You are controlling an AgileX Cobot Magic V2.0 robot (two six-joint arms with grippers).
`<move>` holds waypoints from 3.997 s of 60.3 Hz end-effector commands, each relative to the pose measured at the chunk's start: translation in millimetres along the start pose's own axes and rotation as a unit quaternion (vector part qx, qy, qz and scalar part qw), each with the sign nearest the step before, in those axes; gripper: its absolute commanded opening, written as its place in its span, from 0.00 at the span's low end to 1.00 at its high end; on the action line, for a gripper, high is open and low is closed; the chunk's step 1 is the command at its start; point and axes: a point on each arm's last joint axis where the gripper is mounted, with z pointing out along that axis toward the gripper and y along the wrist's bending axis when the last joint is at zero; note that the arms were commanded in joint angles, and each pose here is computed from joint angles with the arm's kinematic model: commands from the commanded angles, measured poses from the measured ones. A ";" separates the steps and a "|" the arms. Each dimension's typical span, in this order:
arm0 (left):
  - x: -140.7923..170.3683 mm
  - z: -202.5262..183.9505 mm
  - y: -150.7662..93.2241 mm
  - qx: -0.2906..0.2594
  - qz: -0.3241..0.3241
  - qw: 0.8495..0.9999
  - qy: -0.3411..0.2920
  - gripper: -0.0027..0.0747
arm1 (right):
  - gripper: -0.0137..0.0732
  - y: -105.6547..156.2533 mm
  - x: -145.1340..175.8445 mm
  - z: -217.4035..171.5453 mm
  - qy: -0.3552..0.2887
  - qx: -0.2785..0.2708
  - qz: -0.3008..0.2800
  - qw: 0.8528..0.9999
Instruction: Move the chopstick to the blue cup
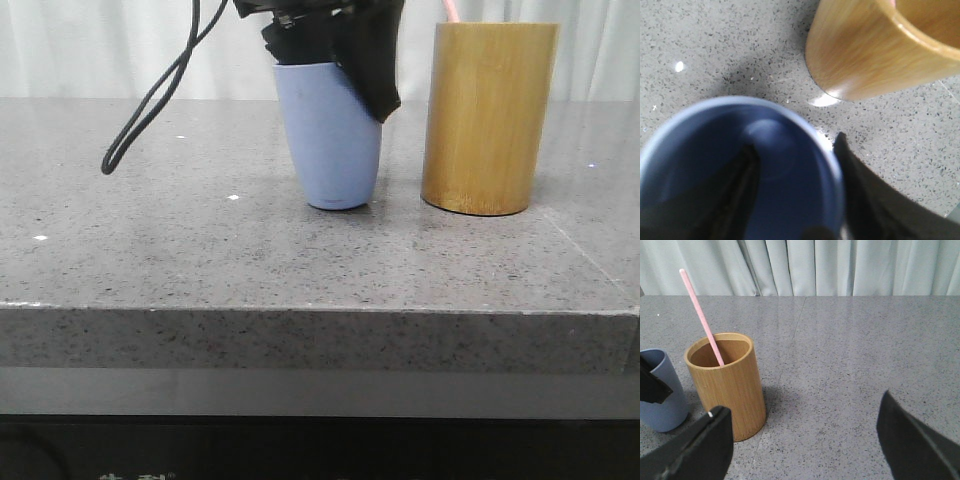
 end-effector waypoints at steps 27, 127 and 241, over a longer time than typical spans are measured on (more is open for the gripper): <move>-26.3 -113.1 -18.3 -0.001 0.026 0.989 -0.148 0.54 | 0.85 0.9 -14.3 -1.6 -0.037 0.000 -0.004 0.999; 290.0 -200.9 18.2 -0.274 -0.168 0.858 -0.400 0.01 | 0.85 6.8 -35.6 33.4 0.002 -0.019 -0.031 0.999; 363.8 -182.2 -22.8 -0.287 -0.140 0.814 -0.485 0.01 | 0.11 95.8 -166.0 148.8 -0.151 -0.143 -0.077 0.975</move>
